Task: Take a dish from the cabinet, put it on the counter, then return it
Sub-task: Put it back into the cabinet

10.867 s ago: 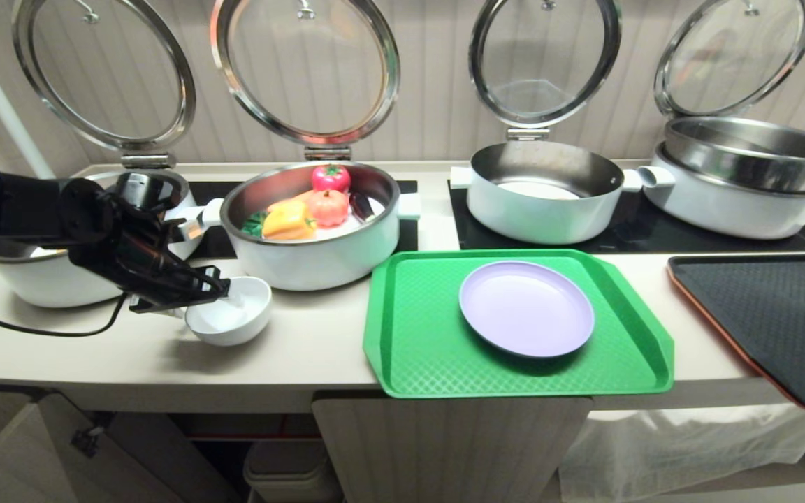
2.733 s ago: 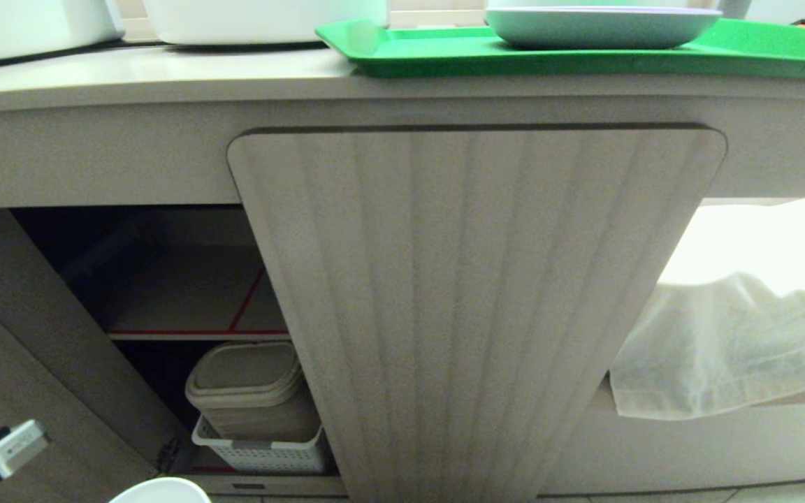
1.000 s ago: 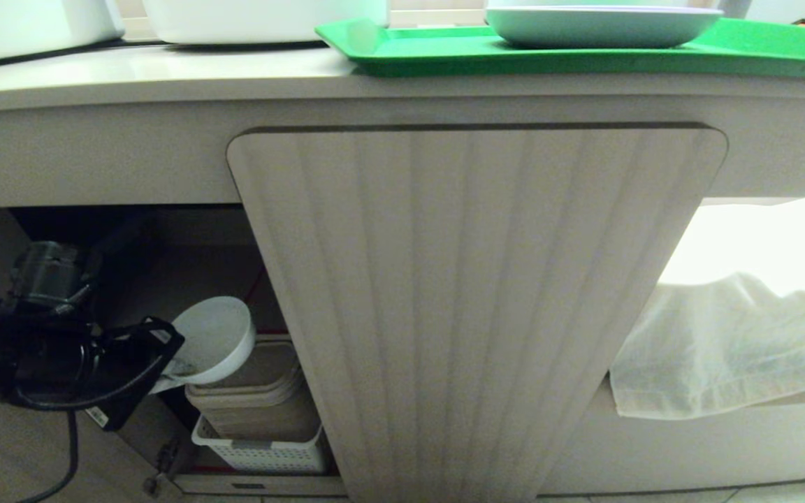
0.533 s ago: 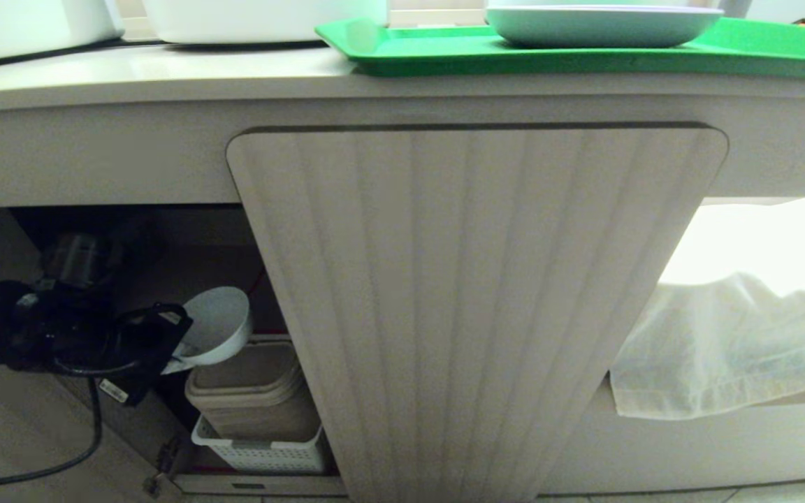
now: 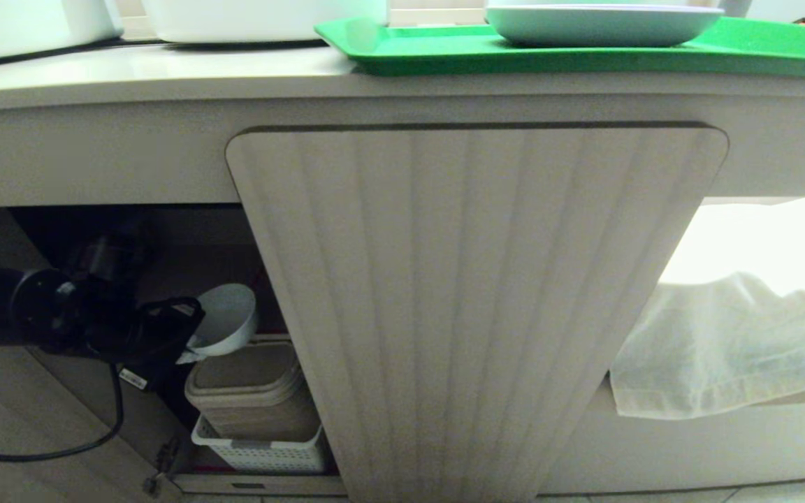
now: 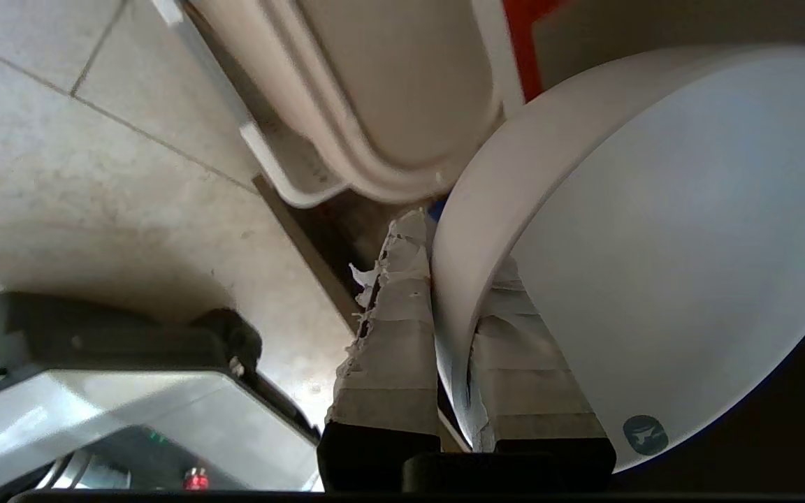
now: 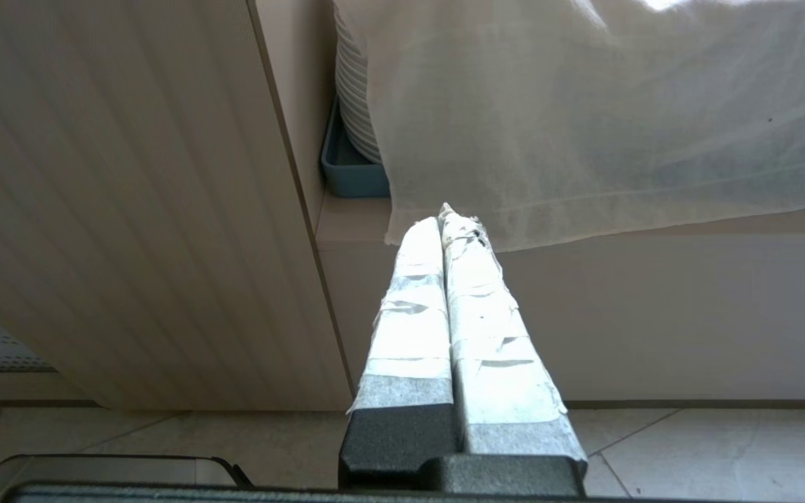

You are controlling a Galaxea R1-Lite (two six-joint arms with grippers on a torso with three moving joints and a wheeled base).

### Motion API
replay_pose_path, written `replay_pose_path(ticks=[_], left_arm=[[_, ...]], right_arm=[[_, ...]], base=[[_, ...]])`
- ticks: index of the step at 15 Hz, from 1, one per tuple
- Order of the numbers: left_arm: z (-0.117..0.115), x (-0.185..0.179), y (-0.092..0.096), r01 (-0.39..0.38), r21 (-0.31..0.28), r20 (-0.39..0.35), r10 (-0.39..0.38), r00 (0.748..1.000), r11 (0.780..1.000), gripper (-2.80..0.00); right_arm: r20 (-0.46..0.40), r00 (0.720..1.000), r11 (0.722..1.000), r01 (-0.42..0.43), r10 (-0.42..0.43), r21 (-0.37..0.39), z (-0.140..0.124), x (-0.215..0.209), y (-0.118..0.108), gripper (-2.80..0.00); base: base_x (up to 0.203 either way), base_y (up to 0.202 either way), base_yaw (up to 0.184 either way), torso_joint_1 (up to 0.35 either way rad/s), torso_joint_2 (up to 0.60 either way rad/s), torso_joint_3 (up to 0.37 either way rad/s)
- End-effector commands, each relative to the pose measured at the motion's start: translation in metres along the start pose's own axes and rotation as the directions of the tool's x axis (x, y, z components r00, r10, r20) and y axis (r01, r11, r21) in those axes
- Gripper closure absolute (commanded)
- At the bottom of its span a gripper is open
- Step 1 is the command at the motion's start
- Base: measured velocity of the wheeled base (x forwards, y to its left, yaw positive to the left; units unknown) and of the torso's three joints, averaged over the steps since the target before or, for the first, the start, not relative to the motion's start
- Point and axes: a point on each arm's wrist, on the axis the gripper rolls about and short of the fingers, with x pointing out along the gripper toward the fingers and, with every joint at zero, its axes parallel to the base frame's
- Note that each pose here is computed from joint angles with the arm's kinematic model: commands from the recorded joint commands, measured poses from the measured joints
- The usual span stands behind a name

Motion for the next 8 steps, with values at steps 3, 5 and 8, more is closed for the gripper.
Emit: replay_pose_path(ticks=[3,5,8], left_arm=[[0.01,0.014,-0.007,-0.012,-0.019,0.02,0.013,1.0,1.0,0.0],[0.015,0.016,-0.01,-0.003,-0.025,0.032,0.003,0.999,1.0,0.0],[0.018,0.022,-0.014,-0.008,-0.024,0.051,0.01,0.999,1.0,0.0]], right_arm=[[0.0,1.0,1.0,0.0,0.0,0.0,0.0,0.0,0.0,0.0],[0.0,1.0,1.0,0.0,0.0,0.0,0.0,0.0,0.0,0.0],[0.0,1.0,1.0,0.0,0.0,0.0,0.0,0.0,0.0,0.0]], base=[[0.0,0.0,0.0,0.0,0.0,0.0],[0.0,0.0,0.0,0.0,0.0,0.0],[0.0,0.0,0.0,0.0,0.0,0.0]])
